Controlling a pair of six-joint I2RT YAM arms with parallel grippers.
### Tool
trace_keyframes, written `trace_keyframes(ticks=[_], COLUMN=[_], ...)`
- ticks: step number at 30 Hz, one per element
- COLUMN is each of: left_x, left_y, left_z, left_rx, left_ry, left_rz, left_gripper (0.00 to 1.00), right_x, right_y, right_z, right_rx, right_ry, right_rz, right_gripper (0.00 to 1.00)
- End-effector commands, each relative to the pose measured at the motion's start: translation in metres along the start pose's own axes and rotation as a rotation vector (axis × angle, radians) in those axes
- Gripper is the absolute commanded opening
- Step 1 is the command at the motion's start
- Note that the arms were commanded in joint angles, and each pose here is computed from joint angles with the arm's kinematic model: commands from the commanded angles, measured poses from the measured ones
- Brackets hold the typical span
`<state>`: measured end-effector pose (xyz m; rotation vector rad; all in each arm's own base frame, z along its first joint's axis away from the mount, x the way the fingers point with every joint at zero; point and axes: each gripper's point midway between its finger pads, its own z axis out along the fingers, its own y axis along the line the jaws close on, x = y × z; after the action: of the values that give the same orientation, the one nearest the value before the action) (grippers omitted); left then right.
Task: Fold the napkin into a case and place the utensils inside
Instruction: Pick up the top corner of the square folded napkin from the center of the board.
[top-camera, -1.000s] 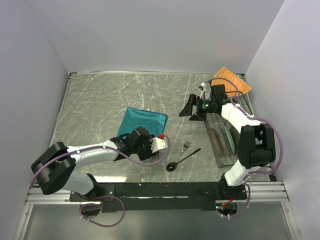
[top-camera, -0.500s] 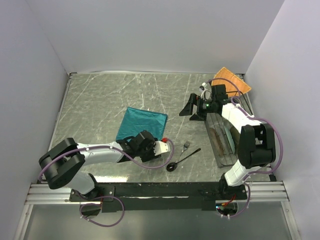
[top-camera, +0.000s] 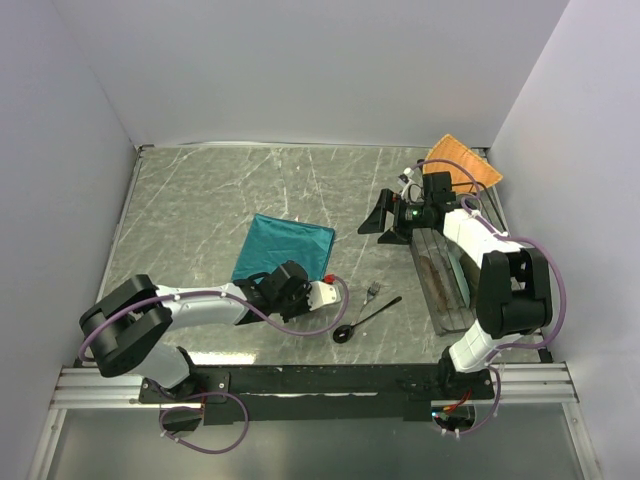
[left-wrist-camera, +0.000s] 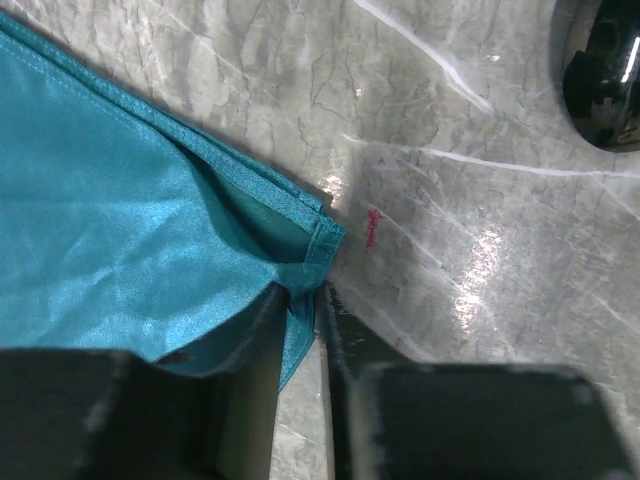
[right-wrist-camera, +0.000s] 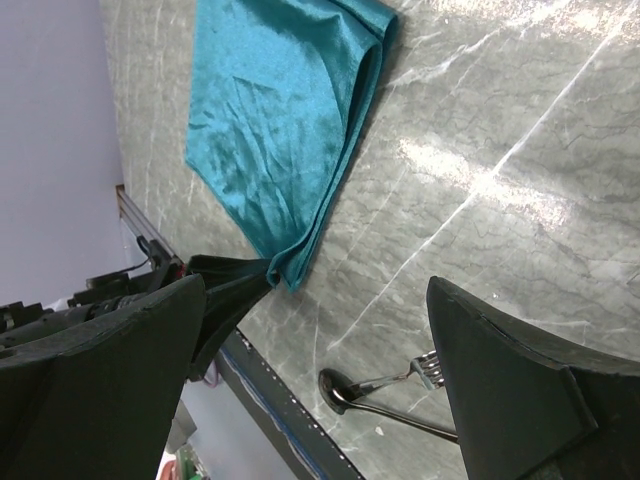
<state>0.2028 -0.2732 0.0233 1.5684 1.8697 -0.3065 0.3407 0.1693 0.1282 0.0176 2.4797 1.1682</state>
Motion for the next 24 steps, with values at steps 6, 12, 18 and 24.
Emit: trace_keyframes(ticks=[6,12,18,24], left_x=[-0.027,-0.049,-0.047,-0.036], left_y=[0.011,0.024,0.036,0.026], left_z=[-0.01,-0.026,-0.028,-0.017], left_rx=[-0.004,0.008,0.057,0.119], left_ry=[-0.092,-0.151,-0.119,-0.077], left_rz=[-0.042,-0.082,-0.095,-0.071], left_gripper=[0.01,0.01,0.16,0.25], right_x=[-0.003,-0.003,-0.005,-0.009], right_y=[0.001,0.0,0.0,-0.002], right_z=[-0.008,-0.008,-0.005,-0.005], right_rx=[0.007,0.006,0.002,0.012], right_ry=[-0.032,-0.028,-0.019,-0.021], right_rz=[-0.02,-0.02,-0.015,-0.026], right_gripper=[1.0,1.0,1.0,1.0])
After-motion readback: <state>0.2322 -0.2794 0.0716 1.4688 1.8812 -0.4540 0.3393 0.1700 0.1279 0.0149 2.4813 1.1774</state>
